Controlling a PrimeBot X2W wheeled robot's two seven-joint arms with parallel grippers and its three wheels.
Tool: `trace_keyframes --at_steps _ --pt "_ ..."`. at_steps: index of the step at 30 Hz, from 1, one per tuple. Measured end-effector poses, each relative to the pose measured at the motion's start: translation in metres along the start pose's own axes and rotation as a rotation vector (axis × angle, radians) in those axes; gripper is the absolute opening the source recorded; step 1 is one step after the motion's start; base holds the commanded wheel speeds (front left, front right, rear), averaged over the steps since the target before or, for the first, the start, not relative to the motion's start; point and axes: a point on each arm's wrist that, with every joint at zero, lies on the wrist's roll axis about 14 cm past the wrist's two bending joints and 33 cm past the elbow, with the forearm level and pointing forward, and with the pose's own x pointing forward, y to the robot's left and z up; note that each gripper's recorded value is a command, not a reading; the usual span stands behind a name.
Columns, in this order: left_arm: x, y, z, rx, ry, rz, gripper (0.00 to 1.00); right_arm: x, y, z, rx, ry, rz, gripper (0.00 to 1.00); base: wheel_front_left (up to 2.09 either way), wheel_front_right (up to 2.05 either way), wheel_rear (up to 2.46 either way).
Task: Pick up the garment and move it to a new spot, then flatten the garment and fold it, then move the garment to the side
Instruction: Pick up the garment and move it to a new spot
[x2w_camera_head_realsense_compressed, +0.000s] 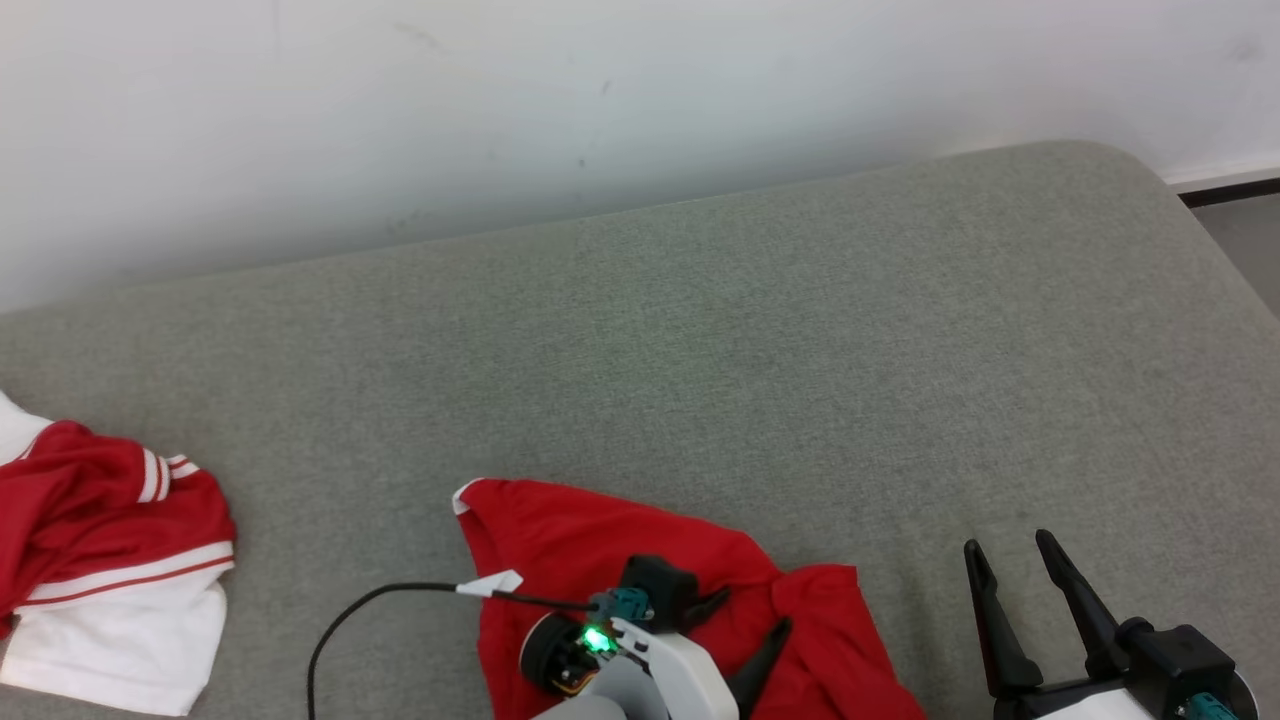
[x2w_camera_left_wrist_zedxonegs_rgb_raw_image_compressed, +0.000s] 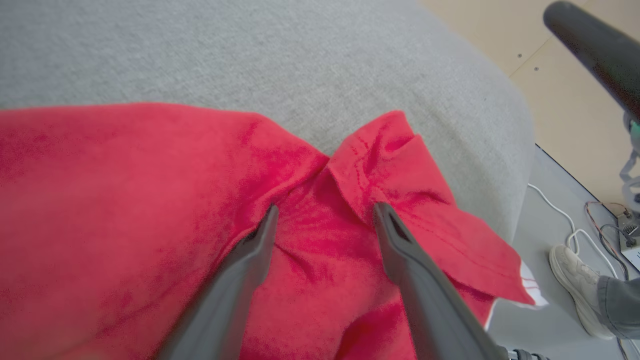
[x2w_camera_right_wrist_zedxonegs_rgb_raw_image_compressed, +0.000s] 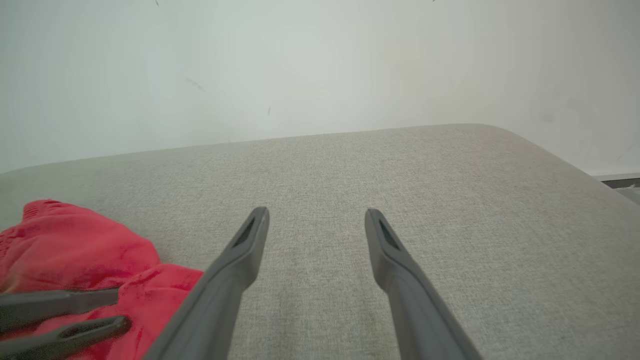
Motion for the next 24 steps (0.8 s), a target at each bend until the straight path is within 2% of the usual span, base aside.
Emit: trace_keyframes --at_steps 11,19,24 --pt "-0.034 0.036 0.032 -0.062 -0.204 0.16 1.0 0.005 0.017 0.003 -0.012 -0.011 0.067 1.0 0.0 0.0 0.0" --pt "-0.104 0.072 0.062 -0.048 -0.41 0.362 1.0 0.003 0.025 0.02 -0.038 -0.061 0.109 1.0 0.0 0.0 0.0" --pt "-0.143 0.088 0.059 -0.041 -0.471 0.475 1.0 0.004 0.028 0.027 -0.049 -0.082 0.127 1.0 0.0 0.0 0.0"
